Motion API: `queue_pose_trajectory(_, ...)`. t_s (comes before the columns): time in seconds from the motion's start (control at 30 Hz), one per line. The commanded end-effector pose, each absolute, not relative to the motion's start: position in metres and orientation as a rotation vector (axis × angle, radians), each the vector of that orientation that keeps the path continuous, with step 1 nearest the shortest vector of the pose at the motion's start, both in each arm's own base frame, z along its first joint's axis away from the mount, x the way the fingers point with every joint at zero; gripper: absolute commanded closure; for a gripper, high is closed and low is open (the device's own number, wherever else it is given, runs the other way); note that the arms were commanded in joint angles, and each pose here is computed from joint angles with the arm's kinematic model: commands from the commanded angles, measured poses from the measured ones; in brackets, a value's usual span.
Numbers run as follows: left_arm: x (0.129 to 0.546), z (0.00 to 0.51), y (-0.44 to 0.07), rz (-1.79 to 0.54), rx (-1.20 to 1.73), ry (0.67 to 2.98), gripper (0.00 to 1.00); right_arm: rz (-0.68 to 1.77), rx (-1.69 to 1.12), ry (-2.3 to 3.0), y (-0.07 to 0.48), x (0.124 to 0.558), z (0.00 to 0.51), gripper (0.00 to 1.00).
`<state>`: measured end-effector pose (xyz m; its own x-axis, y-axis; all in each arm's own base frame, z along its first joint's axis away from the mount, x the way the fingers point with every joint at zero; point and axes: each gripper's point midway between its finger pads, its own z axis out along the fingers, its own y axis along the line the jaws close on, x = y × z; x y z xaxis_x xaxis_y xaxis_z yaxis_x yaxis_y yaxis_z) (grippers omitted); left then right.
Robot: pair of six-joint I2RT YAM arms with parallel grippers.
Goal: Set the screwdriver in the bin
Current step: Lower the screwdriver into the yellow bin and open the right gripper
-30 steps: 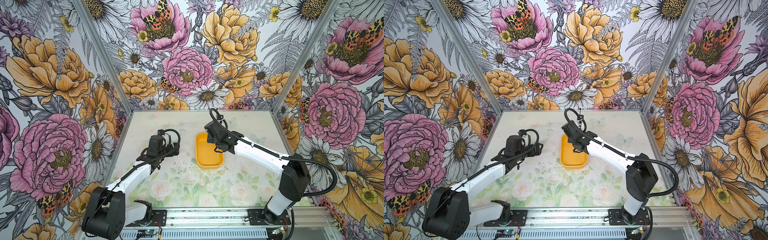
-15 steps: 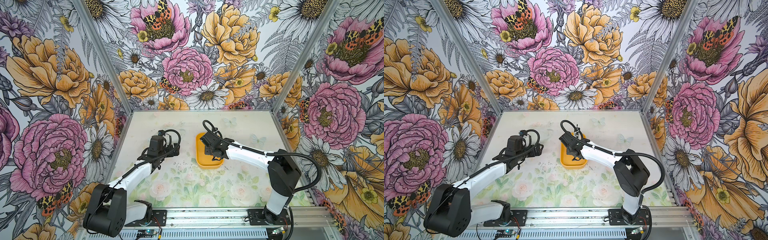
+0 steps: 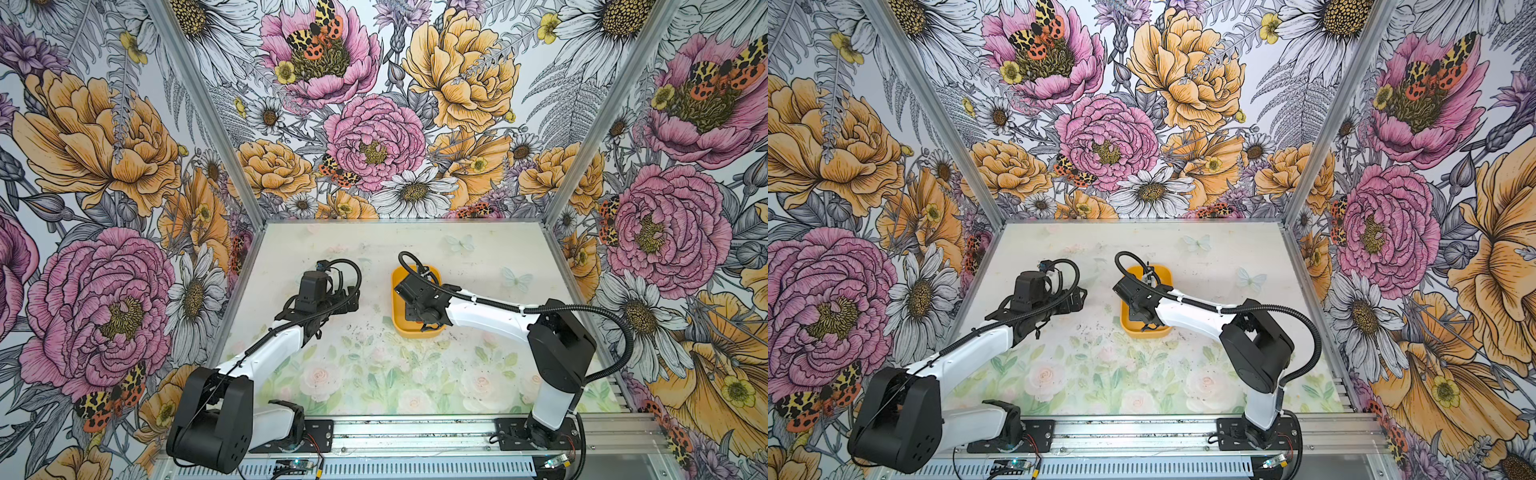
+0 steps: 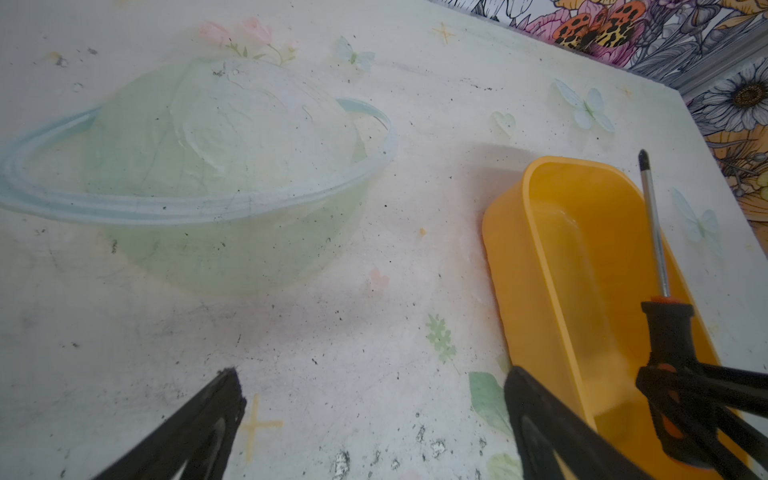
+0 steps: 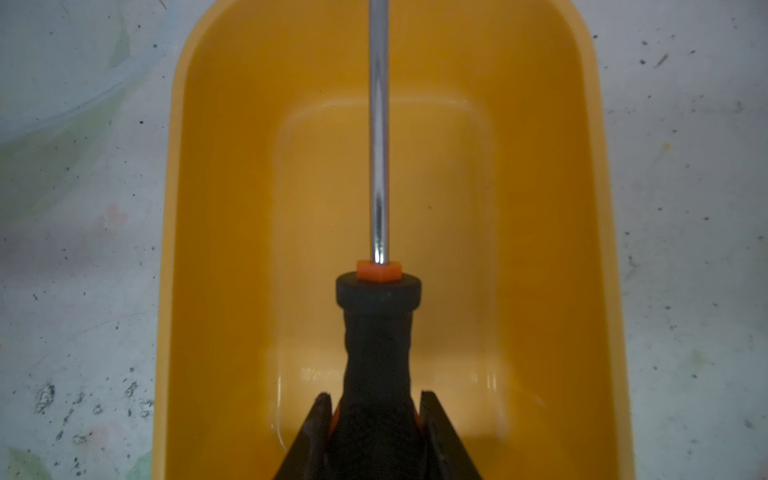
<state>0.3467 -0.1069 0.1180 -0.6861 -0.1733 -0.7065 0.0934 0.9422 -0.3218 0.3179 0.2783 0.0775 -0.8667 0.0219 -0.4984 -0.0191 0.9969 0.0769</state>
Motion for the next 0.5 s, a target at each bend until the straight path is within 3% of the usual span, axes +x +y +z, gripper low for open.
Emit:
queue_pose_trajectory(0.0,0.35,0.118,-0.107,-0.418,-0.047,2.278,0.01,0.105,0.009,2.632,0.28,0.314,0.069,1.0)
queue_pose_trajectory(0.47,0.349,0.116,-0.109,-0.424,-0.042,2.284,0.01,0.069,-0.032,2.683,0.284,0.313,0.046,1.0)
